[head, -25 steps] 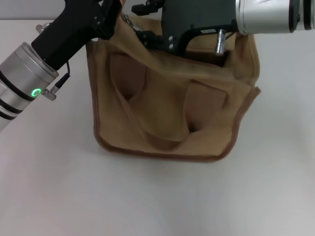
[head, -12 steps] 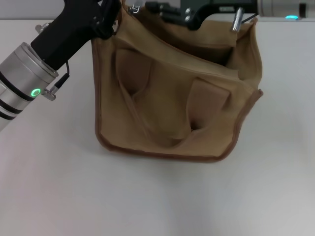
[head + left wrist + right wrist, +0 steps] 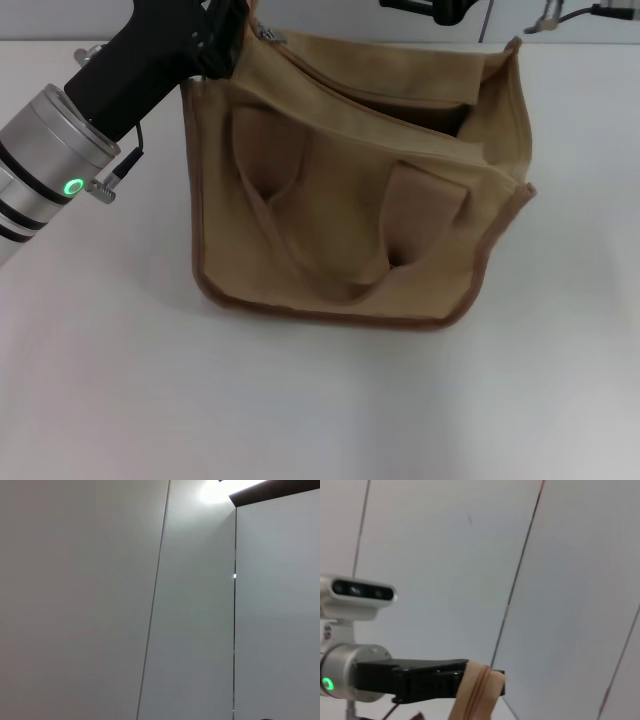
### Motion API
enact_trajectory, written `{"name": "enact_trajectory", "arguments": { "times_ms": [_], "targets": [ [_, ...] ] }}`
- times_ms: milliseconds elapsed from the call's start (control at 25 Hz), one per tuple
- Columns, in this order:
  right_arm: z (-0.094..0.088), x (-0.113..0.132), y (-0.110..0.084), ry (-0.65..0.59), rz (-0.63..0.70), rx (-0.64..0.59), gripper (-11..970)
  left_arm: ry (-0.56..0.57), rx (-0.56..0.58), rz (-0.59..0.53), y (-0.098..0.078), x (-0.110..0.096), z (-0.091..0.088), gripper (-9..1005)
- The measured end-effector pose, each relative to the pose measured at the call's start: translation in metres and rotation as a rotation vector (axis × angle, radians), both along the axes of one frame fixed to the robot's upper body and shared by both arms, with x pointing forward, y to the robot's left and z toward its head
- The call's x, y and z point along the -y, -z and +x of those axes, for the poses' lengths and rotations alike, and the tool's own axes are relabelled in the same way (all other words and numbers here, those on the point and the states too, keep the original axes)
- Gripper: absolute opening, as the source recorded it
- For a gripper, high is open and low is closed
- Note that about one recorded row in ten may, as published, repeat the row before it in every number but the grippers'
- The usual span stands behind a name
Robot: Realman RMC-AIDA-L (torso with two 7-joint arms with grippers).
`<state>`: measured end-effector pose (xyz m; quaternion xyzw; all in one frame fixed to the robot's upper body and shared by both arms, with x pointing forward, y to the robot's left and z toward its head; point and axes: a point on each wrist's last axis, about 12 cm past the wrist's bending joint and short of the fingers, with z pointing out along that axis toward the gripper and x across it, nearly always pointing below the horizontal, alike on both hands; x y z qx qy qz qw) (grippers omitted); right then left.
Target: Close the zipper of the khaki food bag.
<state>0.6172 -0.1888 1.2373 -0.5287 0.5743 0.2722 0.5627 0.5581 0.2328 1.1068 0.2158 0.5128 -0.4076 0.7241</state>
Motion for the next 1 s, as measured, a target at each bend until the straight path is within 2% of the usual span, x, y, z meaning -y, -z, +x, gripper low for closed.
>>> {"name": "enact_trajectory", "arguments": {
  "times_ms": [400,640,1000],
  "targets": [
    [0.006,-0.005,0.000,-0.046,-0.053,-0.025,393,0.022,0.000,-0.012,-0.001,0.001,-0.001,23],
    [0.007,-0.020,-0.001,-0.099,-0.139,-0.015,393,0.020,0.000,-0.017,-0.001,0.001,-0.001,23],
    [0.010,-0.040,-0.002,-0.134,-0.199,0.001,393,0.019,-0.001,-0.017,-0.002,0.002,-0.001,23]
  ]
}}
